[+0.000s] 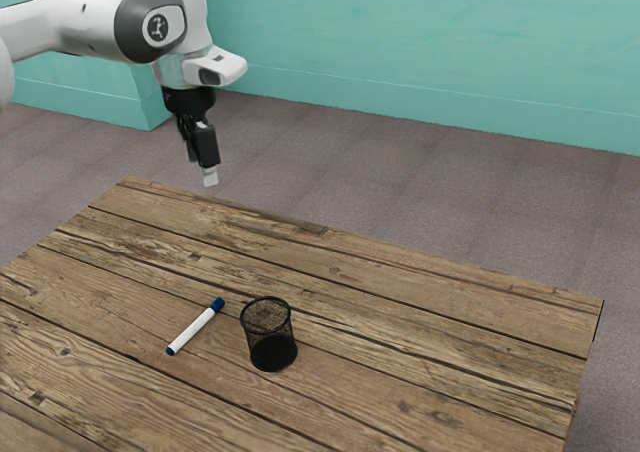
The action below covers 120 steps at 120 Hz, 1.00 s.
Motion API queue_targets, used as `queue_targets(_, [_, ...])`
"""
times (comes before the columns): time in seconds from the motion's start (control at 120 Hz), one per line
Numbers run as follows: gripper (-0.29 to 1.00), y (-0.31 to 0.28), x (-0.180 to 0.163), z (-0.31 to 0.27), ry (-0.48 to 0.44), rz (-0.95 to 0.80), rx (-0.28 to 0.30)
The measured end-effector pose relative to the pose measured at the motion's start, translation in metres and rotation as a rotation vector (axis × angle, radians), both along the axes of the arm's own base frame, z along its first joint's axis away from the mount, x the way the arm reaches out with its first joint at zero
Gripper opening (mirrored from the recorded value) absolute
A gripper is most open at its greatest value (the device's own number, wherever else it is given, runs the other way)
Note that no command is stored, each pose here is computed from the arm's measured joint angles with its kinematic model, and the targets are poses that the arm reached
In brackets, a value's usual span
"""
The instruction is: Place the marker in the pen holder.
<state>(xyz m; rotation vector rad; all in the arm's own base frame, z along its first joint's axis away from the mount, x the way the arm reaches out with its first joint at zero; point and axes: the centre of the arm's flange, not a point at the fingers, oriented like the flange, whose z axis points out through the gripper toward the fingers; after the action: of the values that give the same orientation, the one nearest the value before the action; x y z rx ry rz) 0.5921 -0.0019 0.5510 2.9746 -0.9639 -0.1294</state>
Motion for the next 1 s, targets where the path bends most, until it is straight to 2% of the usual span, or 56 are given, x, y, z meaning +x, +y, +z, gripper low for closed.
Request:
queue_targets(0.242, [0.70, -0.001, -0.002, 0.001, 0.002, -0.061, -0.004])
queue_targets(0.367, [0.70, 0.007, -0.027, -0.075, 0.065, -0.048, -0.017])
queue_targets(0.525, [0.70, 0.030, -0.026, -0.106, 0.023, -0.004, -0.014])
queue_targets(0.692, [0.70, 0.034, -0.027, -0.134, -0.006, 0.094, 0.009])
queue_targets(0.775, [0.70, 0.033, -0.042, -0.168, 0.006, 0.149, 0.015])
queue_targets(1.0, [0.67, 0.051, -0.042, -0.206, -0.038, 0.414, 0.031])
